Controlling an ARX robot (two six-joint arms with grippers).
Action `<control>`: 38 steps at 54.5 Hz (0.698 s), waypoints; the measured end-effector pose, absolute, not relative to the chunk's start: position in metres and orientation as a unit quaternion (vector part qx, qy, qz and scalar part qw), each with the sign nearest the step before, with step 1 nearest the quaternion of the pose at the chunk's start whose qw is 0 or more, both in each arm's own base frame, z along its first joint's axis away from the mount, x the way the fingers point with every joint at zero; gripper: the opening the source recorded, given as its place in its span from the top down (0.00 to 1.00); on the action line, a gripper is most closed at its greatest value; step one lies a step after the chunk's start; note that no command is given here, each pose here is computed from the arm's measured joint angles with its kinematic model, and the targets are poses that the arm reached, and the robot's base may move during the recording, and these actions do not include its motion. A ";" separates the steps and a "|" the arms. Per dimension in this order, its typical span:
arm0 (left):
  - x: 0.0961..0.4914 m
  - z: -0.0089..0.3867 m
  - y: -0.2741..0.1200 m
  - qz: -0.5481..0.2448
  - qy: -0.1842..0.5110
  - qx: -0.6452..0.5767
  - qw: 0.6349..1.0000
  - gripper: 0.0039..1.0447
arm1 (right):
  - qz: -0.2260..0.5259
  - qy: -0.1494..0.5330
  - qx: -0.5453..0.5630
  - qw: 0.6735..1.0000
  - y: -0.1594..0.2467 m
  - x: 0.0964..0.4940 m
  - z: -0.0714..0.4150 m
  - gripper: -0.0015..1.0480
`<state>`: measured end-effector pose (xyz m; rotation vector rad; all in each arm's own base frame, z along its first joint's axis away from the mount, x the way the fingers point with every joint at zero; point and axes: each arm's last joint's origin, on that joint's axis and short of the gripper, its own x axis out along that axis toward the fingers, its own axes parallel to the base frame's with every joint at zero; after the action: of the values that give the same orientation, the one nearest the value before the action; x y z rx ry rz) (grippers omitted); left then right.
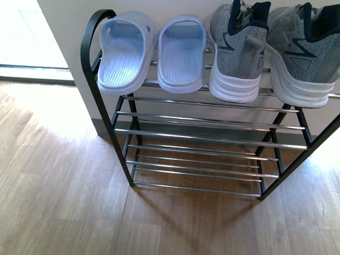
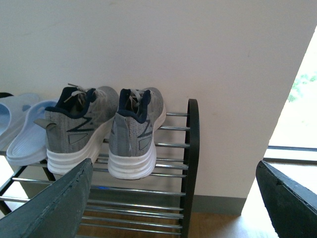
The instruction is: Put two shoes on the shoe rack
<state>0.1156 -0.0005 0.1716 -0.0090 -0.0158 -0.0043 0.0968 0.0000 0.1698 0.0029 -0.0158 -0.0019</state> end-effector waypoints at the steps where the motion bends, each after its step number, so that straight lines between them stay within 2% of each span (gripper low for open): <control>1: 0.115 0.172 0.000 -0.002 -0.008 -0.005 1.000 0.99 | -0.001 -0.008 0.001 1.000 0.000 0.097 0.170 0.09; 38: 0.098 0.167 0.000 -0.001 0.002 -0.004 1.000 0.99 | 0.000 -0.008 0.001 1.000 0.000 0.097 0.170 0.09</control>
<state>0.0979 -0.0003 0.1671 -0.0078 0.0033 -0.0027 0.0968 0.0001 0.1698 0.0029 -0.0158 0.0000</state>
